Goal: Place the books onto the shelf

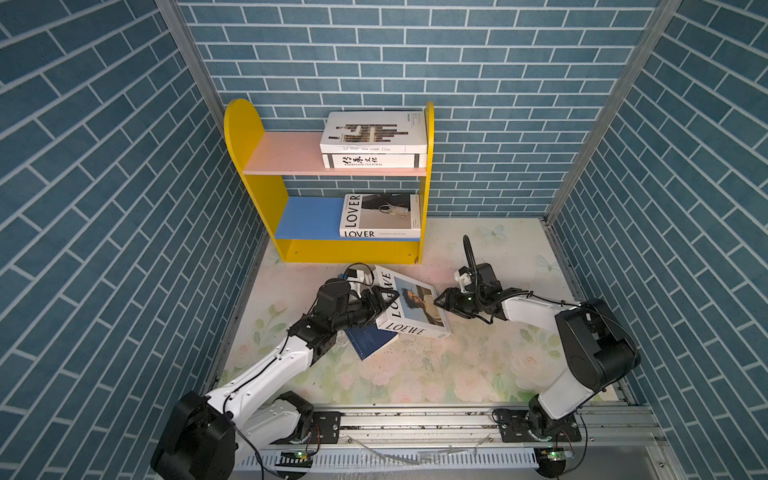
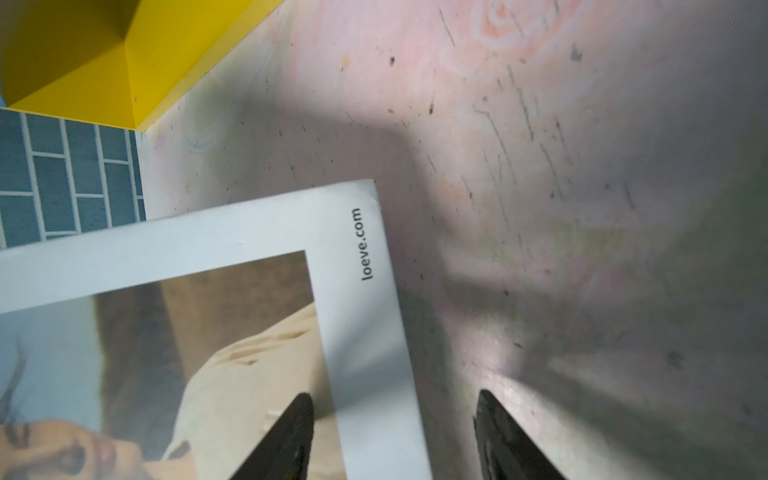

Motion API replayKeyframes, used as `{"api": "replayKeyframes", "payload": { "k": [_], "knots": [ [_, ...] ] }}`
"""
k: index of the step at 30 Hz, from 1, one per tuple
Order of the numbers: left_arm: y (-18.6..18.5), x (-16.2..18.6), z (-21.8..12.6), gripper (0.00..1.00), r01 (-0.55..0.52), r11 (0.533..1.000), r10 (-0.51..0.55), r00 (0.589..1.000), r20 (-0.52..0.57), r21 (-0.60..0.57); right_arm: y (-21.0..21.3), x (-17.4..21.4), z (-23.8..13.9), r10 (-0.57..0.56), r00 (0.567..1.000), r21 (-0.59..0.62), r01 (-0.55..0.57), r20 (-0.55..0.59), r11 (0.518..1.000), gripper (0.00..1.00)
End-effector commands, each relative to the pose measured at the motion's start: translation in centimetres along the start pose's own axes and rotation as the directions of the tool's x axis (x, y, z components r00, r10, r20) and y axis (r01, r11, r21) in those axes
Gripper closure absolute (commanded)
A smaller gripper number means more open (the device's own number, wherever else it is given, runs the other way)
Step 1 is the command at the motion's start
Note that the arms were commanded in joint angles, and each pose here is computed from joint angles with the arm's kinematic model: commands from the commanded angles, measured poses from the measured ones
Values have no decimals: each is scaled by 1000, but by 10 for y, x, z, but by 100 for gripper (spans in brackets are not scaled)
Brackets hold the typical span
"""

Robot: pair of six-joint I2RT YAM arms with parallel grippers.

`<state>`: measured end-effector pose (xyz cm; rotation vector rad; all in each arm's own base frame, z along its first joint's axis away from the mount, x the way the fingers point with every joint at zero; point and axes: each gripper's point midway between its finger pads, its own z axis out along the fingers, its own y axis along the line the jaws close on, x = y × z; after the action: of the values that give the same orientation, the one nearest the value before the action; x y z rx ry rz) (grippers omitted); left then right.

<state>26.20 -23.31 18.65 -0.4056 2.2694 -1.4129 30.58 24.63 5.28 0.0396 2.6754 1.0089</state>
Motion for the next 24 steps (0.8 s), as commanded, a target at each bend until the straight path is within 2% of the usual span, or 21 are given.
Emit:
{"api": "replayKeyframes", "payload": {
  "k": [1,5,7,13,21,24],
  "knots": [
    [17,5,-3,36,14,995,-15,1000,-15,-100,-4,18,-2,22,999,17,-21,-49,1000,38],
    [30,9,-6,44,22,985,-27,999,-30,-171,1,16,-8,16,999,12,-15,-38,1000,38],
    [36,10,-9,46,-11,976,2,999,-39,-216,4,15,-13,12,999,8,-11,-32,1000,37],
    [45,11,-19,49,-30,956,19,999,-42,-291,16,7,-26,-6,1000,-3,6,-5,1000,30],
    [40,9,-13,62,-31,963,19,999,-49,-266,34,-7,-36,7,999,-54,-5,32,999,26],
    [32,7,-13,65,-35,970,25,999,-44,-241,44,-18,-47,61,995,-113,-52,73,992,25]
  ]
}}
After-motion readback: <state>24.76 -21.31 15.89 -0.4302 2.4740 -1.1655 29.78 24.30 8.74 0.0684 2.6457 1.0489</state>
